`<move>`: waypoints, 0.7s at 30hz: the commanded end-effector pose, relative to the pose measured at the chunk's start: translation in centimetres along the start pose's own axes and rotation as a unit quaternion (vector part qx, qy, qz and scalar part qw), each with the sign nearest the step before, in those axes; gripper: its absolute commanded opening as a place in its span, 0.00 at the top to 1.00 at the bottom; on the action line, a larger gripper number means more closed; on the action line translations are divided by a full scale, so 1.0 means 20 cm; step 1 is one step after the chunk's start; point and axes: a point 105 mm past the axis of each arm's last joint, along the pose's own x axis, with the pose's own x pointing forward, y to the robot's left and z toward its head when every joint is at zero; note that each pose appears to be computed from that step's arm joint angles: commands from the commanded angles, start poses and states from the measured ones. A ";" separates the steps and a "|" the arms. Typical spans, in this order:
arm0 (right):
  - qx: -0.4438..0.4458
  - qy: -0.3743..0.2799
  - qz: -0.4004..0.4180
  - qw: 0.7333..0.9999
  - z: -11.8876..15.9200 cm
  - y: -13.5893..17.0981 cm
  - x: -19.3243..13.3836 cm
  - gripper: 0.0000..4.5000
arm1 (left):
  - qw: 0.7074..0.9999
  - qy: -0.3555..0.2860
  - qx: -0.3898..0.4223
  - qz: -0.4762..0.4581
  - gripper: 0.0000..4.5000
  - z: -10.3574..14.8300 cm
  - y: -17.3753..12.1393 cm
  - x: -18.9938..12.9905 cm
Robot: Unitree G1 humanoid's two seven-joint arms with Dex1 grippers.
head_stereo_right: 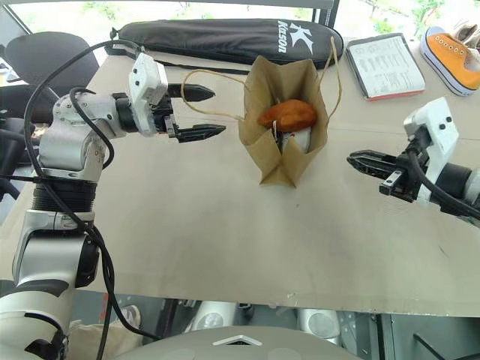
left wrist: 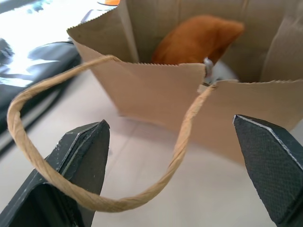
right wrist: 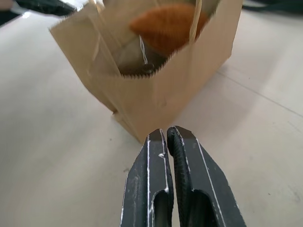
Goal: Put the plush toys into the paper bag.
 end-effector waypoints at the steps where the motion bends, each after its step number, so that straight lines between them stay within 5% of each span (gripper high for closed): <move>1: -0.044 -0.013 -0.012 0.999 0.04 -0.01 0.02 0.99 | 1.000 -0.025 -0.014 -0.001 0.00 0.05 0.00 -0.06; 2: -0.052 -0.013 -0.016 0.998 0.04 -0.02 0.04 0.99 | 0.998 -0.041 -0.045 -0.004 0.00 0.06 0.00 -0.07; 7: -0.085 -0.009 -0.018 0.996 0.01 -0.02 0.15 0.99 | 0.982 0.041 0.169 0.080 0.00 -0.02 0.08 -0.08; 14: -0.107 -0.011 -0.008 0.994 0.00 -0.02 0.24 0.99 | 0.947 0.055 0.282 0.142 0.00 -0.06 0.13 -0.12; 19: -0.112 -0.019 -0.009 0.994 0.00 -0.02 0.28 0.99 | 0.981 -0.013 0.055 0.188 0.00 -0.11 0.14 -0.15; 21: -0.113 -0.019 -0.014 0.993 0.00 -0.03 0.30 0.99 | 0.990 -0.045 -0.108 0.079 0.00 -0.13 -0.07 -0.12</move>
